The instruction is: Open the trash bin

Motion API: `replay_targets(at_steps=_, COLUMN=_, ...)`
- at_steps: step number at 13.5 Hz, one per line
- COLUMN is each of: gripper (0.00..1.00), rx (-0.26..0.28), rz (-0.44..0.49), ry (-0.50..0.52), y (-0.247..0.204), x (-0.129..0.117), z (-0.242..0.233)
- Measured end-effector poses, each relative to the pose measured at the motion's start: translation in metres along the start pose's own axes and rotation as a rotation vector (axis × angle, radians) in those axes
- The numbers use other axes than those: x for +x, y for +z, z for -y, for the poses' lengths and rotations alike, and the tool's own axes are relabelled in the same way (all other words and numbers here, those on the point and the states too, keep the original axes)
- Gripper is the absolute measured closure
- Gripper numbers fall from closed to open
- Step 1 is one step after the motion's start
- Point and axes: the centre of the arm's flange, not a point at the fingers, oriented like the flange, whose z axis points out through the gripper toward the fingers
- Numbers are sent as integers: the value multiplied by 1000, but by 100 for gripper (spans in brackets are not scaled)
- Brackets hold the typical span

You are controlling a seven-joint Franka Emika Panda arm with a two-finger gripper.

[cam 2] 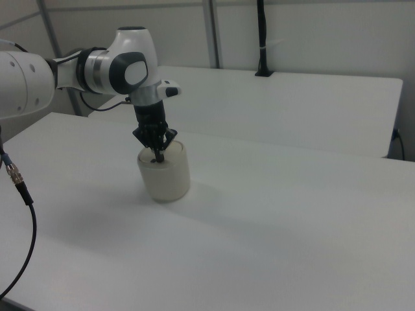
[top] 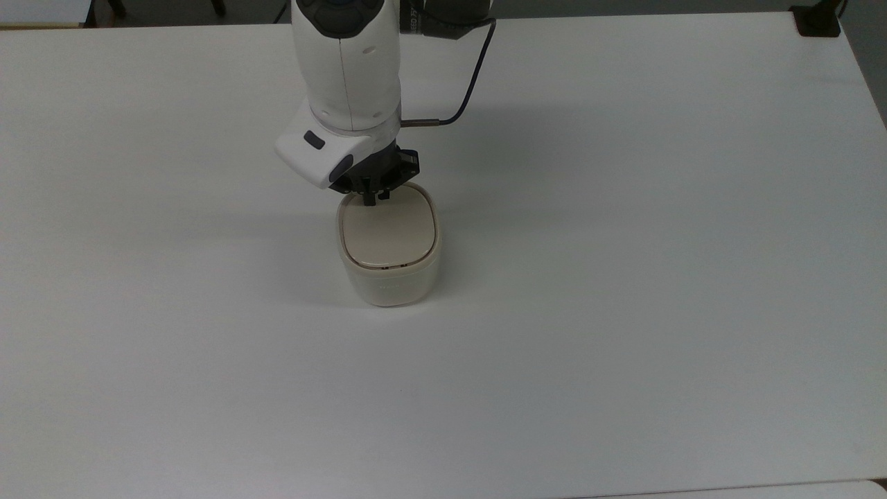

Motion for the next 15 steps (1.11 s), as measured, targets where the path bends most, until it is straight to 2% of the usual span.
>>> replay_targets(at_steps=4, gripper=99, rx=-3, rz=-16, ry=6, y=-14, x=-2, z=5)
replay_targets(at_steps=6, gripper=98, rx=6, rz=23, ry=20, y=-44, x=-22, z=2)
replay_targets(at_steps=7, gripper=89, rx=11, rz=36, ry=27, y=-66, x=-39, z=-2)
replay_targets(at_steps=9, gripper=58, rx=15, rz=35, ry=40, y=-109, x=-83, z=-12)
replay_targets(at_steps=11, gripper=37, rx=11, rz=31, ry=42, y=-121, x=-112, z=-15)
replay_targets(at_steps=12, gripper=19, rx=14, rz=35, ry=43, y=-123, x=-128, z=-15)
replay_targets(at_steps=14, gripper=0, rx=16, rz=36, ry=68, y=-124, x=-137, z=-16)
replay_targets(at_steps=15, gripper=0, rx=16, rz=35, ry=95, y=-124, x=-138, z=-17)
